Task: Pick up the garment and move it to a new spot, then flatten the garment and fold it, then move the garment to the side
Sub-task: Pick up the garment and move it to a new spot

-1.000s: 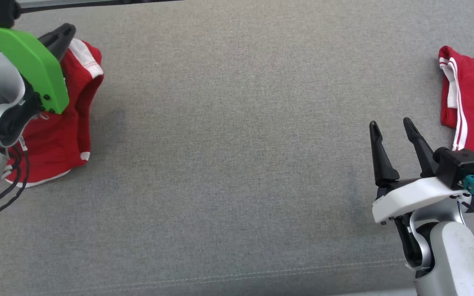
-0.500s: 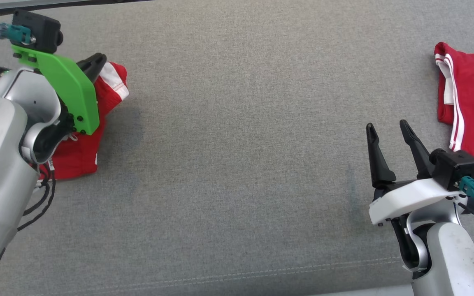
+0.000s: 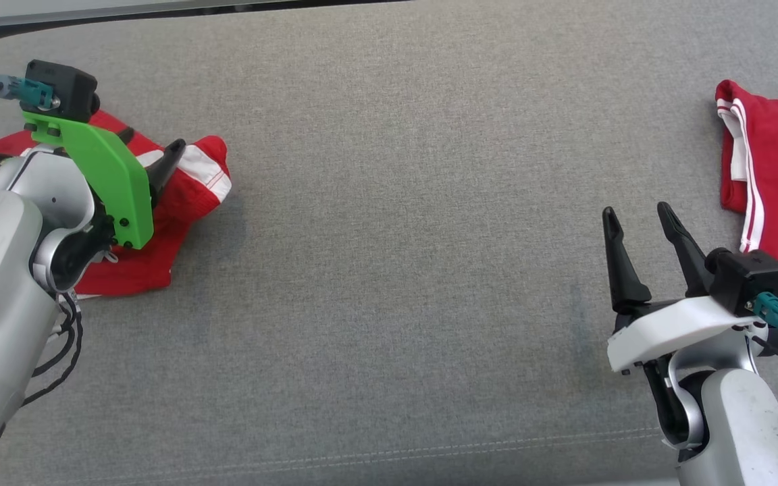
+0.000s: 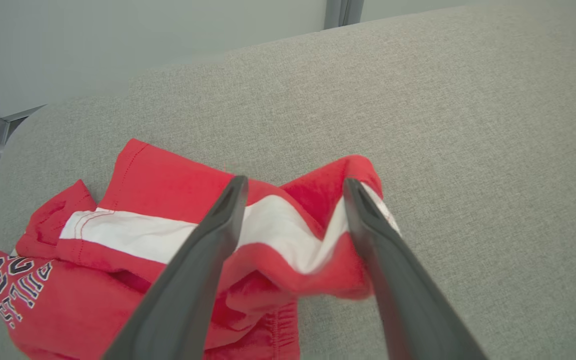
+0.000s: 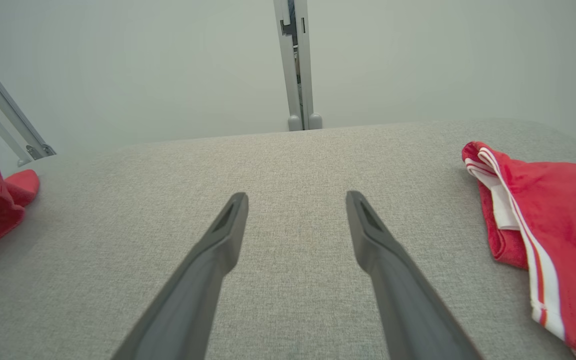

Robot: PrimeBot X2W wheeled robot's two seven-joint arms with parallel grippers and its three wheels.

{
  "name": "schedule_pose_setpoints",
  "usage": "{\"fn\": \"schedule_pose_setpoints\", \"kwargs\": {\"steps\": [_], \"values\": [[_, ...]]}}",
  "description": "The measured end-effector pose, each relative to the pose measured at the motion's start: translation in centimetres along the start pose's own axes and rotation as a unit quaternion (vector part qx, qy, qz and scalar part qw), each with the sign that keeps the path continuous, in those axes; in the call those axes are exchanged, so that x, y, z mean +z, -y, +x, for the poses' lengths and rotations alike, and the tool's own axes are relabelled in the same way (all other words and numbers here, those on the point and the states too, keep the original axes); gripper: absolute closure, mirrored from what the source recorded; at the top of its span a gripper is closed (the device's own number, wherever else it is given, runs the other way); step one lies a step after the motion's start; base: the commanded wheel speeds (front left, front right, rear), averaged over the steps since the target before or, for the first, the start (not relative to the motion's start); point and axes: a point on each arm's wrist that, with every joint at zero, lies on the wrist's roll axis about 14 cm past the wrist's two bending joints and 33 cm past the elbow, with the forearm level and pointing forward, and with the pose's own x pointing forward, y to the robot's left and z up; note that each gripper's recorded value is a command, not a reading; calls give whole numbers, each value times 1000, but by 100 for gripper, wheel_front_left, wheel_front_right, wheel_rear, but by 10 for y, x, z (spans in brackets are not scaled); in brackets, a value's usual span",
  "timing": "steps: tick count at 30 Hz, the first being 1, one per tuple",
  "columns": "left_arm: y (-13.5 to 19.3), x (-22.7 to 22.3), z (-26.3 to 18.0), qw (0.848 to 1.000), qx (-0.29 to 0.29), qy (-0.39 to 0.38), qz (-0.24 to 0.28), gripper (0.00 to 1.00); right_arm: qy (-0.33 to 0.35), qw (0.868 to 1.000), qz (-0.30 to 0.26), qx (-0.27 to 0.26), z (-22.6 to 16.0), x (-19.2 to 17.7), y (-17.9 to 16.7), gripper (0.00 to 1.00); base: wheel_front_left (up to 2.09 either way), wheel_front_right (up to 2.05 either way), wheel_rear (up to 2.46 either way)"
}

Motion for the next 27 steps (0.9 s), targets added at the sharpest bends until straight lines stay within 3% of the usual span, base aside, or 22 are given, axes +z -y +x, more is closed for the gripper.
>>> {"fn": "schedule_pose_setpoints", "kwargs": {"steps": [10, 20, 27], "values": [[4, -21, -8, 999, -16, -41, -28, 0, -1, 1000, 0, 6, -1, 0, -5, 0, 0, 0, 0], [12, 1, -14, 999, -23, 23, -29, 0, 3, 1000, 0, 1, -3, 3, -2, 0, 0, 0, 0], [39, -41, -10, 998, -39, 9, -38, 0, 4, 1000, 0, -1, -4, 3, -1, 0, 0, 0, 0]]}}
